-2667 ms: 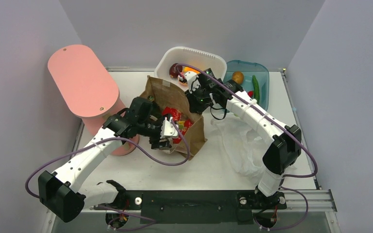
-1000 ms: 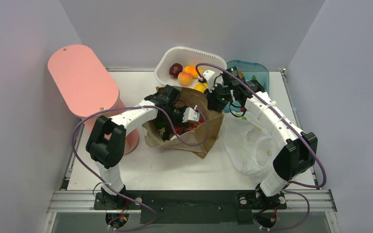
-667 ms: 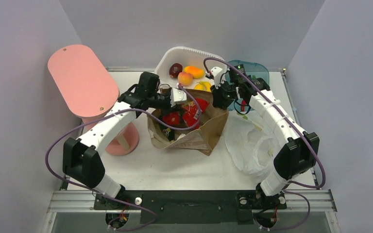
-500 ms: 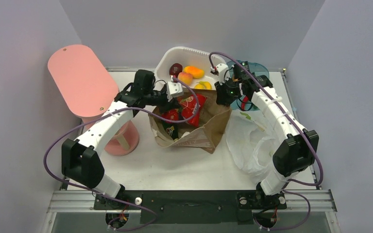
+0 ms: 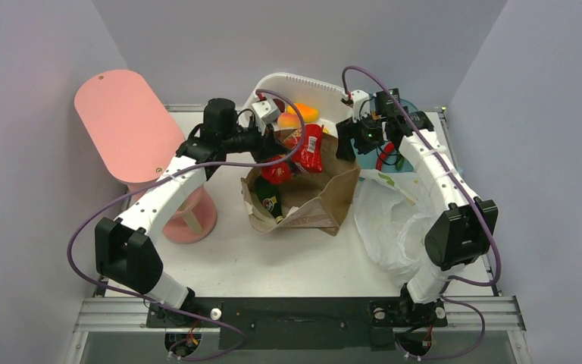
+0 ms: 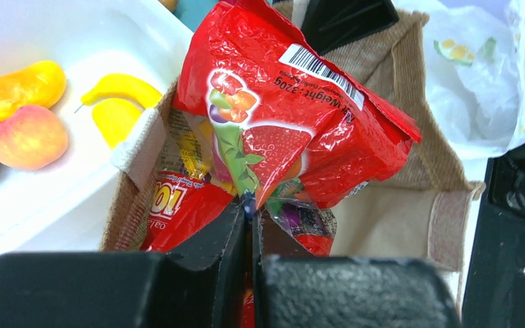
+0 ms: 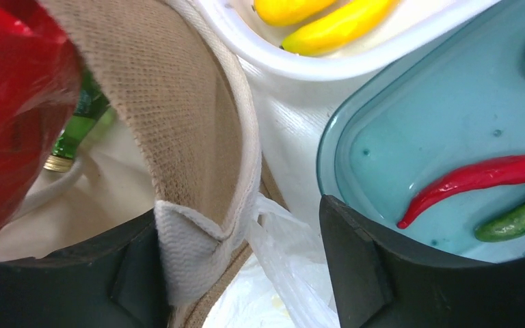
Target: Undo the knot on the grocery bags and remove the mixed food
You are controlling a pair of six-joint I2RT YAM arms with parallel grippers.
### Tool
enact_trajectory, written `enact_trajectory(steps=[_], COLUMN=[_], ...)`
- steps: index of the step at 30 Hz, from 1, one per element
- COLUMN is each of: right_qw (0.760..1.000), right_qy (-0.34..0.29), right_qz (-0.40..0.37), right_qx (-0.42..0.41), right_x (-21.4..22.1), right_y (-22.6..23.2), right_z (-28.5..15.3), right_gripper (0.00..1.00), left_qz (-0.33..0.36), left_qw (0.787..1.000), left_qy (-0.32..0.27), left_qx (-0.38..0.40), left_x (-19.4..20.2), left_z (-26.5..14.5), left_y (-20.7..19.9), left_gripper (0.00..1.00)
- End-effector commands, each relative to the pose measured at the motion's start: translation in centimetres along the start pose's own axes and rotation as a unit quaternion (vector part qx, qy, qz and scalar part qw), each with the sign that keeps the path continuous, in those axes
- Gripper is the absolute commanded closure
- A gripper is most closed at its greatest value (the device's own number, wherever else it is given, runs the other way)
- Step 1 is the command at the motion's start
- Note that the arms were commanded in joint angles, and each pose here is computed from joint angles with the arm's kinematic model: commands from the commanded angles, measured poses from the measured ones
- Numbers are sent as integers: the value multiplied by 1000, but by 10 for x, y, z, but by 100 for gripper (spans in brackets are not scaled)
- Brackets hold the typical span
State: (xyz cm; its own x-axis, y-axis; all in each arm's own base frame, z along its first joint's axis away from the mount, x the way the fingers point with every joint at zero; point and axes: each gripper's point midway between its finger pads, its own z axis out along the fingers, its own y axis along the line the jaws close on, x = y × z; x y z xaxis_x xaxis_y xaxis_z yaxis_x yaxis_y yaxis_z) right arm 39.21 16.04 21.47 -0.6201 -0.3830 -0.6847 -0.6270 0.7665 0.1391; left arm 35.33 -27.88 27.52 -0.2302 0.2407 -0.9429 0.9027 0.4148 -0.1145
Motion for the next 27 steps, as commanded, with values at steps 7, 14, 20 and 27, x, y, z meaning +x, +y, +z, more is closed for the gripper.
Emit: enact_trajectory(steps=[7, 14, 20, 27], right_qw=[982, 955, 907, 884], right_qy=[-186, -271, -390, -426], right_qz=[-8, 113, 139, 170], right_qx=[-25, -33, -76, -86], right_x=[-89, -123, -144, -141], right_y=[36, 46, 69, 80], right_z=[-80, -123, -166, -172], right_gripper=[27, 25, 21, 17], left_qz=[0, -25, -72, -100], left_qw=[990, 981, 964, 943], left_qy=[-137, -189, -254, -316], left_qx=[-22, -22, -16, 1], left_x=[-106, -135, -180, -222], left_z=[-19, -29, -42, -50], left_y=[-5, -12, -16, -21], left_gripper=[100, 100, 100, 100])
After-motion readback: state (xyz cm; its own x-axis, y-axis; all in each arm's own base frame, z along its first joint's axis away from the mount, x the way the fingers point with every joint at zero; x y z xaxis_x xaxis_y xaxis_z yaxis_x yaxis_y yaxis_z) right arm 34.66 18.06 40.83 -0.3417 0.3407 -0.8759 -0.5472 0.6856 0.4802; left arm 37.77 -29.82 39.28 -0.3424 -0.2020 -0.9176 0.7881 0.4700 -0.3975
